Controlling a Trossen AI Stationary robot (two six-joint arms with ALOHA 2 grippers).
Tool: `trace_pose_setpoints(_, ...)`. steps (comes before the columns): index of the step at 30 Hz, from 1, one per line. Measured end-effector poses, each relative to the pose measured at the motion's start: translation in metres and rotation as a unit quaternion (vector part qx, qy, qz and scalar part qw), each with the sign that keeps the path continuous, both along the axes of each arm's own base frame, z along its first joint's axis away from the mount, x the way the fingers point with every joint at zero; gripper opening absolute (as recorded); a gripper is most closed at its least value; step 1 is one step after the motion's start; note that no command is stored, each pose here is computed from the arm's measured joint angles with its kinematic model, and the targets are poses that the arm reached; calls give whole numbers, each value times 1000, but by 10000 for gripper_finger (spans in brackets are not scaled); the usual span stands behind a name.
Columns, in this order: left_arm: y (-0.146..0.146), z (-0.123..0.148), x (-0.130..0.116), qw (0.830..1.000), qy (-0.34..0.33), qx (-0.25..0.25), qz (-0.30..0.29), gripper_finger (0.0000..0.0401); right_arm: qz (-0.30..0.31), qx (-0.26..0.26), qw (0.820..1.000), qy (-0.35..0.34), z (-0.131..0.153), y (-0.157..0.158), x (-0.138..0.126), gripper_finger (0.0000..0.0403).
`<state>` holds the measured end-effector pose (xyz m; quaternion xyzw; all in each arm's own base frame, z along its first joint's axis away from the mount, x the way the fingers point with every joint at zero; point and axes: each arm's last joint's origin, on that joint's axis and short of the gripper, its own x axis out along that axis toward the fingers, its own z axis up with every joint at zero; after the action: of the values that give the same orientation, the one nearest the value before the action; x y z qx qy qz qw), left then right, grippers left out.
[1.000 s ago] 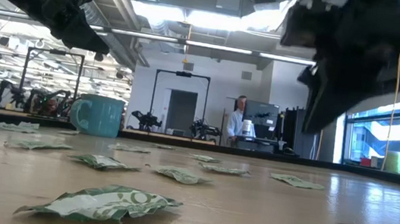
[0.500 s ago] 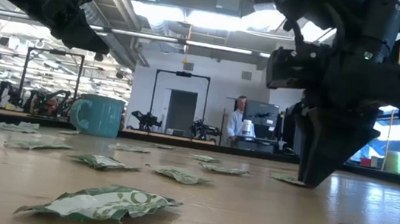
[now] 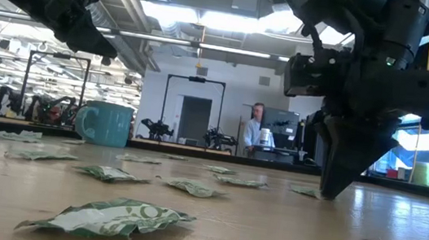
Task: Pick and place items into bin
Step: Put the white stevia packet into the transparent bin
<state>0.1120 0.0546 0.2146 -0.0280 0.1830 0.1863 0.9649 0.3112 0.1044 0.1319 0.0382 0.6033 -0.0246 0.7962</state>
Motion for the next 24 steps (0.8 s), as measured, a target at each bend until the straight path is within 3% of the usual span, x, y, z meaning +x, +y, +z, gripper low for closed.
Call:
trace_pose_setpoints(5, 0, 0, 0, 1000, 0, 0, 0, 74, -20, 5, 1000, 22, 14, -3, -10, 7)
trace_pose_setpoints(8, 0, 0, 0, 1000, 0, 0, 0, 74, -41, 17, 999, -5, 50, -1, -15, 3)
trace_pose_setpoints(15, 0, 0, 0, 1000, 0, 0, 0, 74, -189, 44, 980, 33, 110, 6, -70, 2)
trace_pose_setpoints(20, 0, 0, 0, 1000, 0, 0, 0, 74, -287, 58, 954, 63, 113, 16, -110, 2)
trace_pose_setpoints(24, 0, 0, 0, 1000, 0, 0, 0, 74, -319, 66, 942, 84, 97, 24, -126, 2)
